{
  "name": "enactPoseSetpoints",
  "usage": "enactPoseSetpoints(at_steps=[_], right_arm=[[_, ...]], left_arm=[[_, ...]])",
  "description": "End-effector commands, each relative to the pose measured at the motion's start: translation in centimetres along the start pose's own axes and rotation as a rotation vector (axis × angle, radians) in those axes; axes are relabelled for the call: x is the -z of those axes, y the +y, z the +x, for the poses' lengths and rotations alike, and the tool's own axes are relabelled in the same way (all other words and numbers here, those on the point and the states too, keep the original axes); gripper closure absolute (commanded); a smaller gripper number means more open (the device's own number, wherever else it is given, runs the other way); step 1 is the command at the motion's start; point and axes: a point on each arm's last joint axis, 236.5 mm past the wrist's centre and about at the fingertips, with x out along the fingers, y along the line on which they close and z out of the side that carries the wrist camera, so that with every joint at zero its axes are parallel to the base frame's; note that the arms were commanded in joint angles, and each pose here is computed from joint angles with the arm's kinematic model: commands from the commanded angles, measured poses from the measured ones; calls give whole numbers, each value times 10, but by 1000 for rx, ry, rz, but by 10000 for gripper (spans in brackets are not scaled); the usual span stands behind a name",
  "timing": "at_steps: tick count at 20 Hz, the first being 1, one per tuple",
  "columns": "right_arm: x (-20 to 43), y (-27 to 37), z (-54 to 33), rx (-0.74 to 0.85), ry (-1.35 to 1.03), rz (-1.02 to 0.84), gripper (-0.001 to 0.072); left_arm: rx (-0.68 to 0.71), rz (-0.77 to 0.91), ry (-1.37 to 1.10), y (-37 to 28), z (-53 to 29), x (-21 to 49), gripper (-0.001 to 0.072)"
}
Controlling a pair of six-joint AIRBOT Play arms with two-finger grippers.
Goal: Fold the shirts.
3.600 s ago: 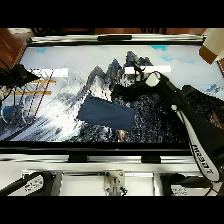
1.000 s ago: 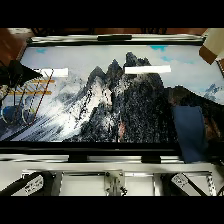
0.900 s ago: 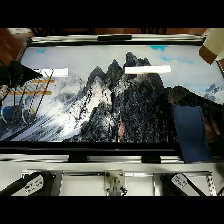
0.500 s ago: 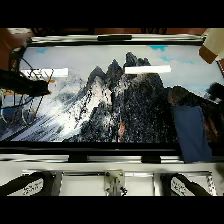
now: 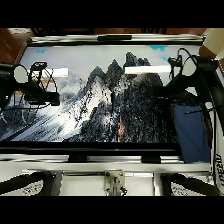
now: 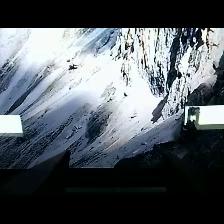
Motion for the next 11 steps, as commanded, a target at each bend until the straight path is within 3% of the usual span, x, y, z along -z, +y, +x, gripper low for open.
enactPoseSetpoints(at_steps=[1,11], right_arm=[[9,21,6,-17,35,-46,243],[9,19,6,-13,34,-46,243]], left_arm=[[0,4,20,-4,2,5,-13],[49,85,-122,-38,-19,-13,-13]])
